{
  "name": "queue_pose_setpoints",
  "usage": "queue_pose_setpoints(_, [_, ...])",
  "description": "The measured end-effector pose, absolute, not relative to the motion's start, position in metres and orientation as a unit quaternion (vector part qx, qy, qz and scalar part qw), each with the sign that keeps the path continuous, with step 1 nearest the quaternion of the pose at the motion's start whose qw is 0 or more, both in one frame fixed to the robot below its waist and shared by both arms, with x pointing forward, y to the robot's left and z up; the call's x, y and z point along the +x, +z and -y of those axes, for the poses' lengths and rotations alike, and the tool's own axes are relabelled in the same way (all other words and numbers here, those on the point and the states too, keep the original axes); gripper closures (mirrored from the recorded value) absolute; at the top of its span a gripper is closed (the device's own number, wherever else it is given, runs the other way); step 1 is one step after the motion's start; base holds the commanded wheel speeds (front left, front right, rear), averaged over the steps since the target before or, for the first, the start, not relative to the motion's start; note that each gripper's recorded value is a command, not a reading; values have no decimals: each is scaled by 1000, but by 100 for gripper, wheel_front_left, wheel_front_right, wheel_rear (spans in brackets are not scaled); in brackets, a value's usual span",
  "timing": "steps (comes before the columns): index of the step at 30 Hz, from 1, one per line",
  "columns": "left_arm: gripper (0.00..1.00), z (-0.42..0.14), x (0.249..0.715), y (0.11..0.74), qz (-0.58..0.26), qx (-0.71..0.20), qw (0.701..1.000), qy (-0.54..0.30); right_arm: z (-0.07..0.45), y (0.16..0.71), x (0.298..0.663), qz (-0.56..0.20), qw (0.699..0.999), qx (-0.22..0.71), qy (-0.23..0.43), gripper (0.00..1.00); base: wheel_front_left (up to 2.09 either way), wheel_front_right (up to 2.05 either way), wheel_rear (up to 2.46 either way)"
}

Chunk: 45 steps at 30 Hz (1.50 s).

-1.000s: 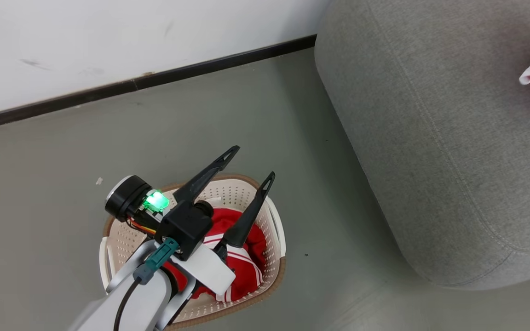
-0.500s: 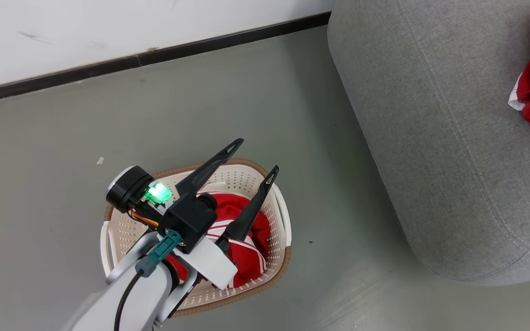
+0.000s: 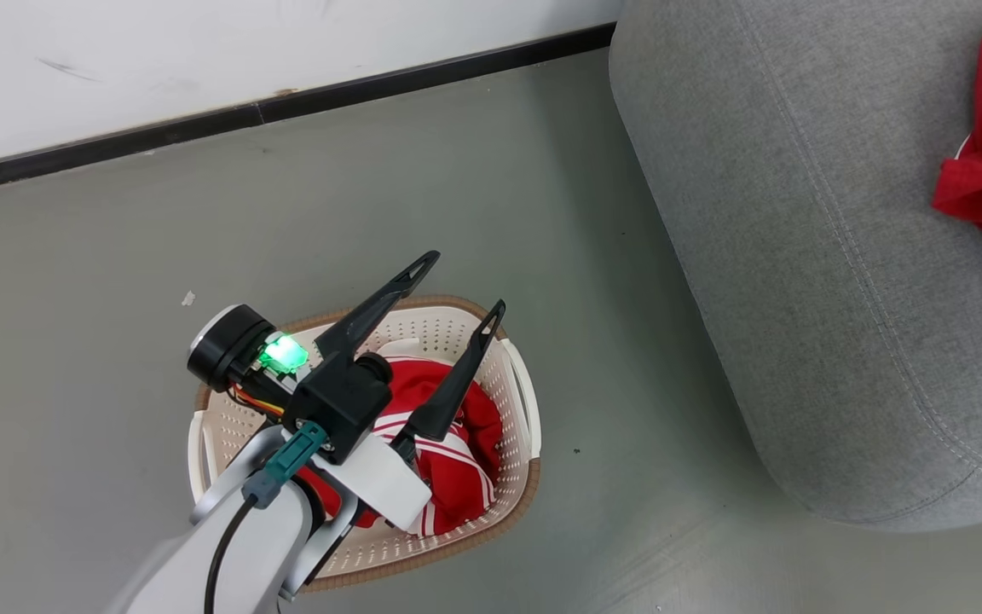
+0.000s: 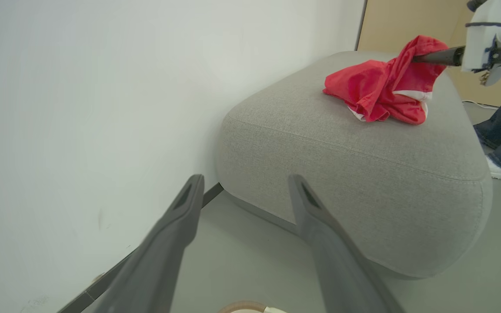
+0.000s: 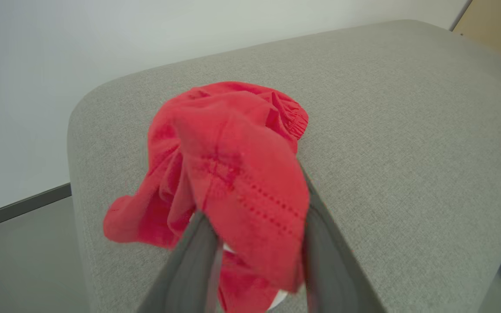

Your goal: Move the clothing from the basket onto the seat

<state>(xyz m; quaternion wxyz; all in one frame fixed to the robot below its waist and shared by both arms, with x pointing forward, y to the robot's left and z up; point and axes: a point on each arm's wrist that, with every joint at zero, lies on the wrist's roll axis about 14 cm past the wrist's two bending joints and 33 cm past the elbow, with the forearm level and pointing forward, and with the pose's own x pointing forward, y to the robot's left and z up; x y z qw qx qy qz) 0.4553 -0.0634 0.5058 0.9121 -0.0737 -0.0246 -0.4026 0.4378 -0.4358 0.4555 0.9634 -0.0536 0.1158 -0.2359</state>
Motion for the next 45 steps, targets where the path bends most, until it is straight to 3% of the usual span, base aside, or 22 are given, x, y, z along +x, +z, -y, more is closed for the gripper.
queue_pose_setpoints(14, [0,72,452,517,41,-85,908,-409,430,439,399,-146,961,-68,-224,0,0,0,0])
queue_pose_setpoints(30, [0,73,452,529,63,-97,911,-396,430,456,361,-124,965,-80,-216,0,0,0,0])
queue_pose_setpoints(37, [0,68,451,537,76,-101,915,-383,424,503,374,-59,974,-109,-191,0,0,0,0])
queue_pose_setpoints(45, [0,47,455,544,83,-107,932,-337,380,536,400,-1,984,-131,-118,0,0,0,0])
